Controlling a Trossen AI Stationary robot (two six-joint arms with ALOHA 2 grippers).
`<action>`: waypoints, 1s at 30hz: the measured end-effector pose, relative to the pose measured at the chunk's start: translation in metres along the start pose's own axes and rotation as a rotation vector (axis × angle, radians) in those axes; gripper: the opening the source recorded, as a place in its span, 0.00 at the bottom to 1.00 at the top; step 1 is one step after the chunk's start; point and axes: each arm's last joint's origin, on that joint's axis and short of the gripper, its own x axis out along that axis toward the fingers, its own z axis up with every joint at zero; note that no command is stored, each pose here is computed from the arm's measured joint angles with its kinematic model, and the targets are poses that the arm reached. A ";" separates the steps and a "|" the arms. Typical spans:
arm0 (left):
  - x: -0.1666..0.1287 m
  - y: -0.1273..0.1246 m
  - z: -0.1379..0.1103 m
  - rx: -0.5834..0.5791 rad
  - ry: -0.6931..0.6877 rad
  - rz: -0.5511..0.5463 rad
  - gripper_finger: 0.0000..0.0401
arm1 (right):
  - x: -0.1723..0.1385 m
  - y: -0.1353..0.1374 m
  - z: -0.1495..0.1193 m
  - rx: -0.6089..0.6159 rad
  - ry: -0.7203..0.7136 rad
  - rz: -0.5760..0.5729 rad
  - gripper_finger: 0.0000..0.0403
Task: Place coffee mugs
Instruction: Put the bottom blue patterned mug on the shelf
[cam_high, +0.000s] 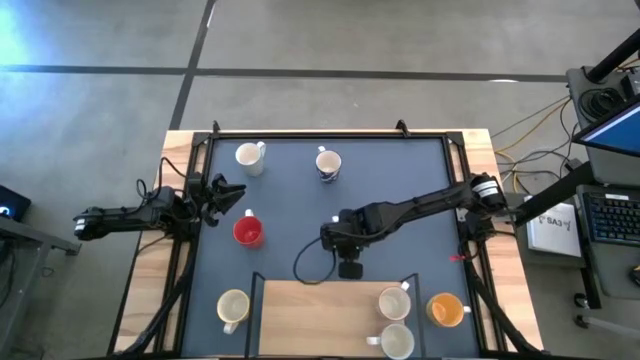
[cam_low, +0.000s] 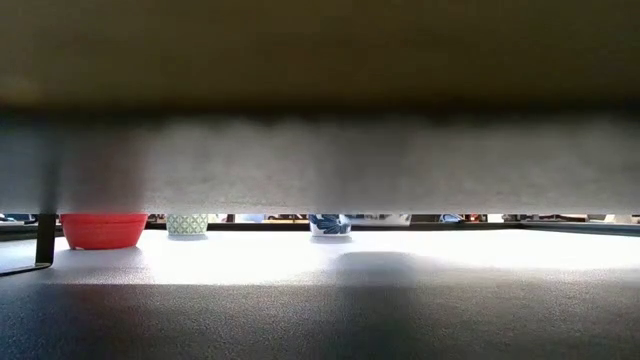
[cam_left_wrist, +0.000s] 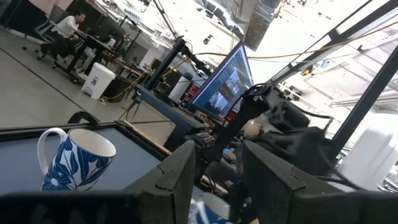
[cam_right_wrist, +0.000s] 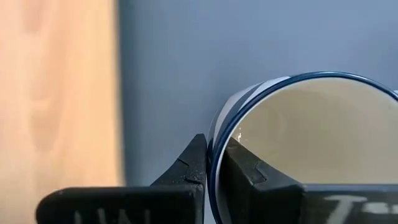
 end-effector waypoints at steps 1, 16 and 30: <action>0.000 0.000 0.000 0.000 0.000 0.000 0.29 | -0.002 0.005 0.001 -0.013 -0.005 0.005 0.04; 0.000 0.000 0.000 0.000 0.000 0.000 0.29 | -0.025 0.107 -0.021 -0.150 -0.047 0.115 0.04; 0.000 0.000 0.000 0.000 0.000 0.000 0.29 | -0.027 0.163 -0.053 -0.222 -0.032 0.167 0.04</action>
